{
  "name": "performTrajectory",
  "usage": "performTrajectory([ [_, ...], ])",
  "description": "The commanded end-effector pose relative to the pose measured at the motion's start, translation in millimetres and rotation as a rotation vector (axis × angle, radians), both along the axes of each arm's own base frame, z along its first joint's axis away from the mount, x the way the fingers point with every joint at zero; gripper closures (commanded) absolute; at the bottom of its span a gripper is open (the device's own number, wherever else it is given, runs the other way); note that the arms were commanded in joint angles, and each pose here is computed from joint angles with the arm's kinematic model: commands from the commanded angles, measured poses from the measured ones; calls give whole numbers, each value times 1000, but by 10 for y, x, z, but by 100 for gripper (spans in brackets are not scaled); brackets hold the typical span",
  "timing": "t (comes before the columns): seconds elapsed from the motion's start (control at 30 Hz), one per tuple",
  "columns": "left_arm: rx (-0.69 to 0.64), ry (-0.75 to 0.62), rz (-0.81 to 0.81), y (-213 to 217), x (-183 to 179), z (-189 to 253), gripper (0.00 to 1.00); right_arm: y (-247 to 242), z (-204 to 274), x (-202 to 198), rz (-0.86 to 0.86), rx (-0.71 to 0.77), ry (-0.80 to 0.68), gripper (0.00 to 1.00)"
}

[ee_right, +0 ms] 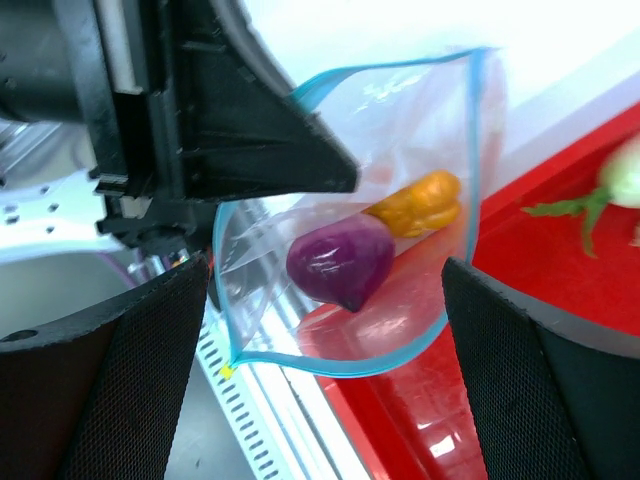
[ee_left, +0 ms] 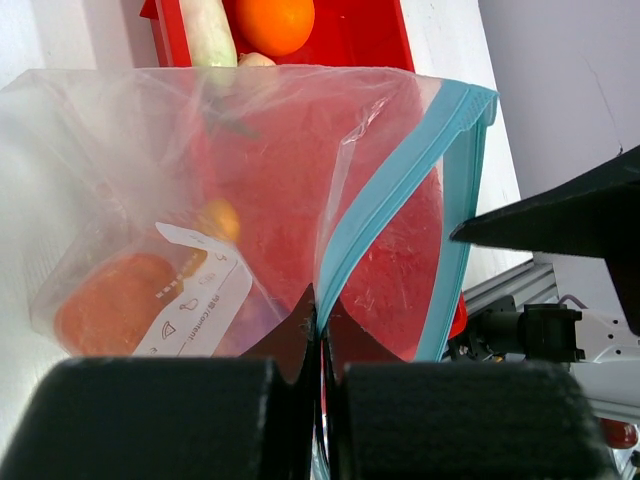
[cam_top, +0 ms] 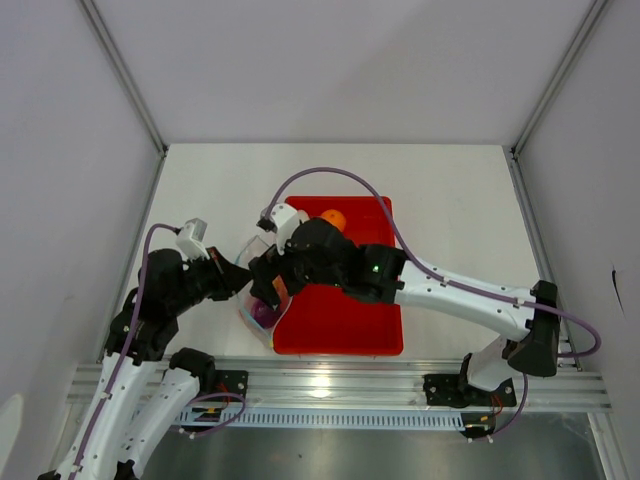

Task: Place the food in the zip-top bag and seal the zipper
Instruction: Place the fake vegetable in the zipper food storage bag, then pick up the fake vegetable from the bin.

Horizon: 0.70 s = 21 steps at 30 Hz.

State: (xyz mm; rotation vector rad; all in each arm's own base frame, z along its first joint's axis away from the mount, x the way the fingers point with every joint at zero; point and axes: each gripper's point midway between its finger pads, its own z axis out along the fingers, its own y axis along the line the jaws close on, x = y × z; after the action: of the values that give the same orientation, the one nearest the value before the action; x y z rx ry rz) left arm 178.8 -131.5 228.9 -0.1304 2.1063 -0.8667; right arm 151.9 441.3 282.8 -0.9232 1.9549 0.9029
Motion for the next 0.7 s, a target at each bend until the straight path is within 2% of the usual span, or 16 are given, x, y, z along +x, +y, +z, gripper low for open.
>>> performTrajectory([
  [0.0,-15,-29,-12,-27,8,111,99,-194,467,205,-119,86,-94,1],
  [0.17,-15,-26,-16,-34,8,96,100,-620,675,554,-305,160,-114,1],
  [0.37,-15,-34,-16,-29,1,131,99,-1278,480,1155,-573,207,-15,1],
  [0.53,-19,-49,-12,-18,-20,196,100,-1438,1,1517,-657,111,29,3],
  [0.67,-18,-51,-8,-6,-34,207,99,-1257,-248,1768,-657,40,43,5],
])
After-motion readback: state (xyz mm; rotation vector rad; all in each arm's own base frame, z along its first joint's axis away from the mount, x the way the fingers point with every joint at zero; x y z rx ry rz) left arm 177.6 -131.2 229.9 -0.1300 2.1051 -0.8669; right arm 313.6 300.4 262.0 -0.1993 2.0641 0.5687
